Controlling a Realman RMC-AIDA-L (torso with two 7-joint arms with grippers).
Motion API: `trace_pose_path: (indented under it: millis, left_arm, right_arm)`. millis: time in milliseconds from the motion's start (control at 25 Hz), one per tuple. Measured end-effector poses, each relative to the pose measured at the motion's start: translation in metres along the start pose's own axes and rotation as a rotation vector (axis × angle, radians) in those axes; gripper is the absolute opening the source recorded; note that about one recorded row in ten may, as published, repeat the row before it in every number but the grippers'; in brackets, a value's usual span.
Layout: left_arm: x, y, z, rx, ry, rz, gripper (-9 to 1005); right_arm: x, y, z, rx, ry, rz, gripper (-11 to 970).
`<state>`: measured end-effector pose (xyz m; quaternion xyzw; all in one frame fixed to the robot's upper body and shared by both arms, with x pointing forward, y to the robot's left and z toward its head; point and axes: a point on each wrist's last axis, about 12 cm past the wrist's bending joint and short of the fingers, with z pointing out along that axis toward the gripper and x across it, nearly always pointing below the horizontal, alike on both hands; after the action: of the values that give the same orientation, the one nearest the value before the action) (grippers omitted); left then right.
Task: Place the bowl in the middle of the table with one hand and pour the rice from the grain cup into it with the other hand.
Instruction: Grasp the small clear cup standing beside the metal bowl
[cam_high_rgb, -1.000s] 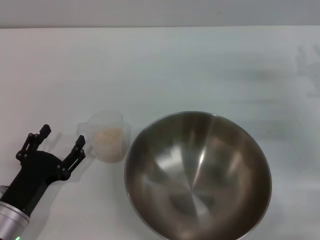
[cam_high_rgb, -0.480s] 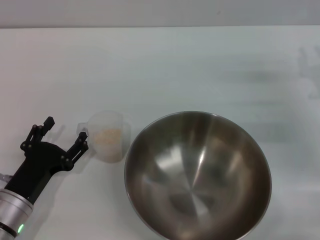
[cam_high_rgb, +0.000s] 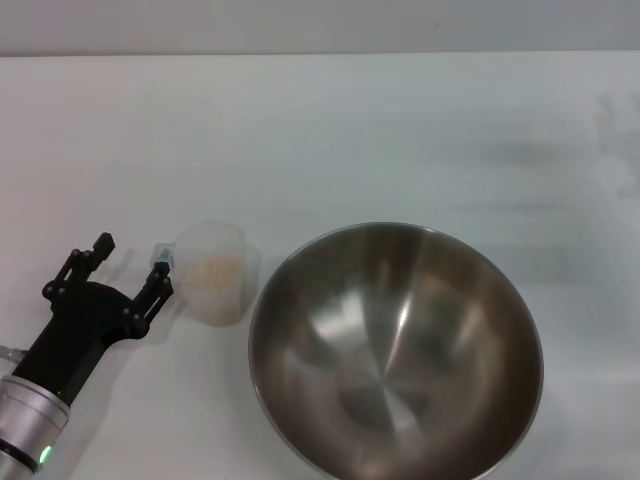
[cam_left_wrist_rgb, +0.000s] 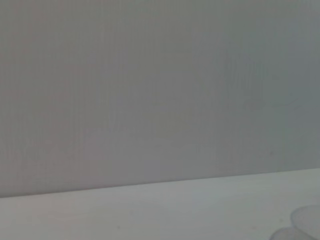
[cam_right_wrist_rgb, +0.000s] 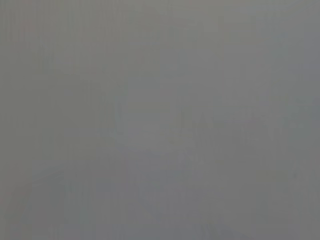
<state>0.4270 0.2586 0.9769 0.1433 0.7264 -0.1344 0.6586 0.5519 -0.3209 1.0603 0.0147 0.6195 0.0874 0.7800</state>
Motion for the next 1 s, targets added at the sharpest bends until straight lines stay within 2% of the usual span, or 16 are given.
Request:
trace_pose_path:
  millis: [200, 400, 720, 920, 1000]
  left_arm:
    - [0.000, -0.003, -0.002, -0.004, -0.007, -0.017, 688]
    - [0.000, -0.003, -0.001, 0.002, -0.008, -0.014, 446]
    - [-0.001, -0.004, 0.002, 0.013, -0.010, -0.008, 235]
    - [-0.006, -0.006, 0.008, 0.022, -0.033, -0.002, 29]
    - [-0.008, -0.006, 0.009, 0.023, -0.046, 0.011, 28]
  right_arm:
    - [0.000, 0.000, 0.001, -0.001, 0.001, 0.000, 434]
    - [0.000, 0.000, 0.002, -0.001, 0.003, -0.001, 434]
    - [0.000, 0.000, 0.003, -0.002, 0.003, -0.001, 434]
    - [-0.001, 0.000, 0.004, 0.001, 0.001, 0.001, 434]
    - [-0.001, 0.000, 0.004, 0.001, 0.001, 0.001, 434]
